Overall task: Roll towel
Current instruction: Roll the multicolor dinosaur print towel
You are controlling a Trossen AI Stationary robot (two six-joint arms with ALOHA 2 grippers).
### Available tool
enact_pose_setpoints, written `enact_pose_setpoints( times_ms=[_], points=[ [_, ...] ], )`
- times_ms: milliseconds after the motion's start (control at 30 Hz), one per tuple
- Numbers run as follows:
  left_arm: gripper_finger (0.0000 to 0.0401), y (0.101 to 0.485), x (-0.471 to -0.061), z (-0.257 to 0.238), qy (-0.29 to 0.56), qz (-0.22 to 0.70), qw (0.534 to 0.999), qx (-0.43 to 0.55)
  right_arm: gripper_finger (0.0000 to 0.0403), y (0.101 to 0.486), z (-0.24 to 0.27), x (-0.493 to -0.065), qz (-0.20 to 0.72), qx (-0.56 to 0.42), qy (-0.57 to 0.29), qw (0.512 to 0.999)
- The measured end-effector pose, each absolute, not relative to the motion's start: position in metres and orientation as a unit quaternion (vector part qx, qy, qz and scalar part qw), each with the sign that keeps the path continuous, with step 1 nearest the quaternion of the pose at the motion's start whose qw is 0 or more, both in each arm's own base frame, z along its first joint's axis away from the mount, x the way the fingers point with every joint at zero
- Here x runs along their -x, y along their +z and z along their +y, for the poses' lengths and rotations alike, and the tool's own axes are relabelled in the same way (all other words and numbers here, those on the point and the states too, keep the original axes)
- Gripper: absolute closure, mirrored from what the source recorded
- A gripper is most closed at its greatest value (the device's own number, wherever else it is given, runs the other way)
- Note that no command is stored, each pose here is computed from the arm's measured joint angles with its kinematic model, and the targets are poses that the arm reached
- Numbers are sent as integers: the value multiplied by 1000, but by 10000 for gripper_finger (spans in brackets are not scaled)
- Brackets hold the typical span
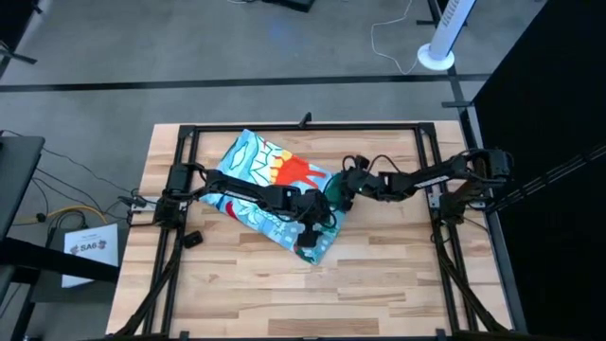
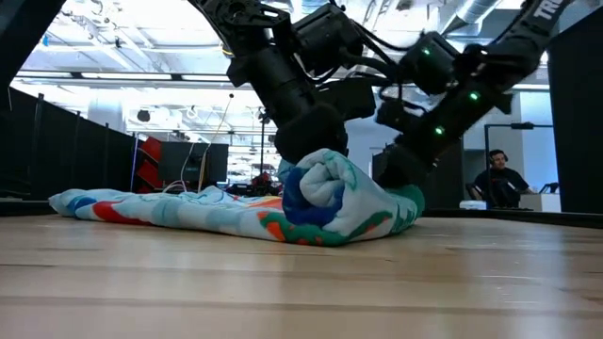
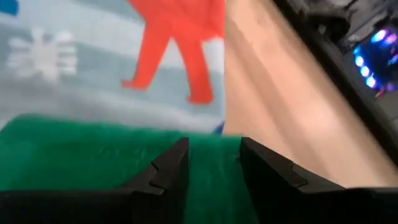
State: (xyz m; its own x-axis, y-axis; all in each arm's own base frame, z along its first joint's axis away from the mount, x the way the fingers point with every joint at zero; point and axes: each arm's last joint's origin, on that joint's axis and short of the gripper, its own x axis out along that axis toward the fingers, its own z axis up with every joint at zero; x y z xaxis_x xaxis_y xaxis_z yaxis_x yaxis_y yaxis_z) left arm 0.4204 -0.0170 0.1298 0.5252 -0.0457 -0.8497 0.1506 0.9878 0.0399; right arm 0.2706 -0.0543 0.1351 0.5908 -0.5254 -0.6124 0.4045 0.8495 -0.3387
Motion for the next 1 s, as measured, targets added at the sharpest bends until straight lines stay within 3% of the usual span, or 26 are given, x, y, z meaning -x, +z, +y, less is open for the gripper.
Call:
enact_pose_setpoints(
  times_ms=[267, 533, 767, 1000],
  points=[
    [95, 130, -421, -17, -55, 483, 872, -59, 270, 142, -65, -282, 379, 68, -229, 894],
    [95, 130, -421, -17, -53, 479, 874, -61, 270, 146, -73, -267, 423, 44, -246, 871],
    [95, 131, -422, -16, -50, 477, 875, -60, 270, 192, -30, -262, 324, 2, -209, 923],
    [95, 150, -419, -17, -53, 458, 885, -64, 270, 156, 1, -292, 302, -28, -173, 937]
  ],
)
